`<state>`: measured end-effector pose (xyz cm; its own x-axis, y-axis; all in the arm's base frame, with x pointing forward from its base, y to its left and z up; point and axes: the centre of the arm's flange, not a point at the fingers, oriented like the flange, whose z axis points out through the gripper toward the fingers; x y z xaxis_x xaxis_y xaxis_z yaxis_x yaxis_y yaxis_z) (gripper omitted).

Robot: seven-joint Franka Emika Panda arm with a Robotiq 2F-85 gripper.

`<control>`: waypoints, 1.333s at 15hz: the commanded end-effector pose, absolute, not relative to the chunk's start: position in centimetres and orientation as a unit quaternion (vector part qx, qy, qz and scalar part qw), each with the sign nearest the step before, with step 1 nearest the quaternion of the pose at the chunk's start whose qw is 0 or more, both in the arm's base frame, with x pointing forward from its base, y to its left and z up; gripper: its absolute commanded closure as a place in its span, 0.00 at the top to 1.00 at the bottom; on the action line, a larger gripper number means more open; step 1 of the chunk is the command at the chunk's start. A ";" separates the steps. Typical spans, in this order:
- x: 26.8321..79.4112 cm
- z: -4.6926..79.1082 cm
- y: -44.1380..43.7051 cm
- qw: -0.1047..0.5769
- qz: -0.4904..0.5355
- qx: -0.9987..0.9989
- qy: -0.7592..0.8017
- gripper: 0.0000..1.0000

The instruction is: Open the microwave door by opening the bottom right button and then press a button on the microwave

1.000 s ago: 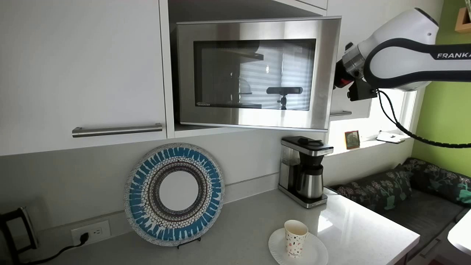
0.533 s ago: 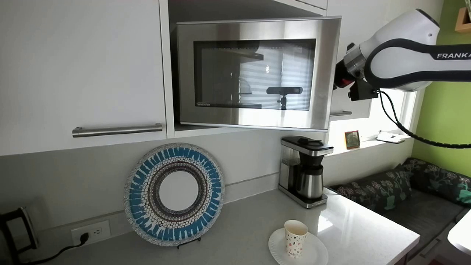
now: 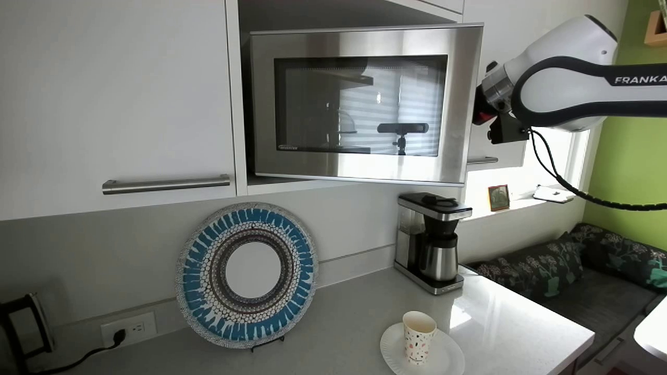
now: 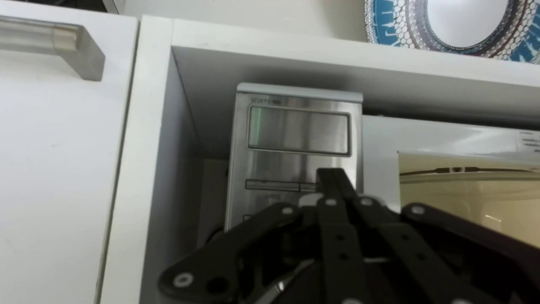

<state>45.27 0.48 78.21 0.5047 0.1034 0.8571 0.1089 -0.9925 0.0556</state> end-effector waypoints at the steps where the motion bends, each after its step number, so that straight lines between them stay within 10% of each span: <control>1: 45.4 77.4 0.5 0.008 -0.503 -0.861 -0.071 0.00; 20: 46.9 76.6 0.7 -0.003 -0.518 -0.852 -0.074 0.00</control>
